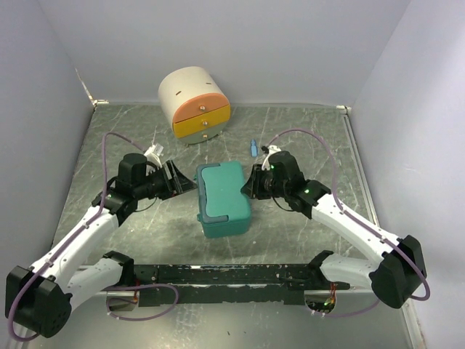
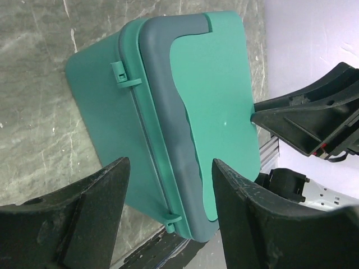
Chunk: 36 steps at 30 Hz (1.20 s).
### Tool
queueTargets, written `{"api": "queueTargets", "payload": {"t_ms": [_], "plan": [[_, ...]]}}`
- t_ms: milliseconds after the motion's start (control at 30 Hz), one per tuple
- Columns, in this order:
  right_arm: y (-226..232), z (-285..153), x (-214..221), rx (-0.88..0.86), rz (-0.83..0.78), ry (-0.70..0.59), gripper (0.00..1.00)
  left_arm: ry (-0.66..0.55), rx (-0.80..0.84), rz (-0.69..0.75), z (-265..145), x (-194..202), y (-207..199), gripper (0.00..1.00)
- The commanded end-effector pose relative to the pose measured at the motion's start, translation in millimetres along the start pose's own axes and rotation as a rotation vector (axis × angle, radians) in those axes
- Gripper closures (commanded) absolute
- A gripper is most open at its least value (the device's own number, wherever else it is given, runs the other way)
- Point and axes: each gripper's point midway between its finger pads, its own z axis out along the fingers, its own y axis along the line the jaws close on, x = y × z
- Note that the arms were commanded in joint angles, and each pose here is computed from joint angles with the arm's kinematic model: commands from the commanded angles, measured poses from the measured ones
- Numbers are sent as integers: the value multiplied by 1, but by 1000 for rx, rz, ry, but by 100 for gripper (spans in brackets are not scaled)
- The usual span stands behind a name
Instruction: Organize the medicine kit
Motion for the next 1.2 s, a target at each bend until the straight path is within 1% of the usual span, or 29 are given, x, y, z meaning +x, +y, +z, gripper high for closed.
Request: {"api": "queueTargets", "payload": {"t_ms": [0, 100, 233, 333, 400, 467, 567, 700, 833, 900, 967, 1033, 1100, 1167], "plan": [[7, 7, 26, -73, 18, 96, 78, 9, 36, 28, 3, 1, -6, 29], [9, 12, 37, -101, 41, 122, 81, 8, 16, 31, 5, 1, -1, 29], [15, 21, 48, -116, 56, 138, 82, -9, -38, 43, 3, -2, 8, 30], [25, 29, 51, -123, 58, 131, 82, -23, -120, 62, 0, -4, 23, 30], [34, 36, 50, -133, 60, 122, 82, -27, -226, 58, -4, -3, 42, 32], [40, 40, 46, -127, 67, 115, 82, -24, -291, 88, -11, -8, 49, 32], [42, 37, 30, -100, 65, 72, 78, -16, -300, 132, -17, -13, 44, 32], [42, 21, 4, -65, 48, -27, 68, 23, -269, 161, -16, -8, 40, 32], [39, 5, -9, -50, 37, -92, 57, 51, -279, 187, -14, -4, 44, 31], [33, 1, -10, -33, 53, -131, 49, 56, -279, 203, -14, -4, 45, 31], [26, -2, -10, -23, 67, -163, 37, 60, -279, 210, -15, -3, 46, 31], [24, -1, -9, -33, 74, -172, 27, 67, -278, 217, -15, -2, 46, 30], [30, 1, -10, -58, 67, -165, 21, 75, -281, 220, -15, 0, 48, 30], [35, 5, -11, -78, 64, -151, 18, 79, -290, 221, -15, 0, 50, 30]]}}
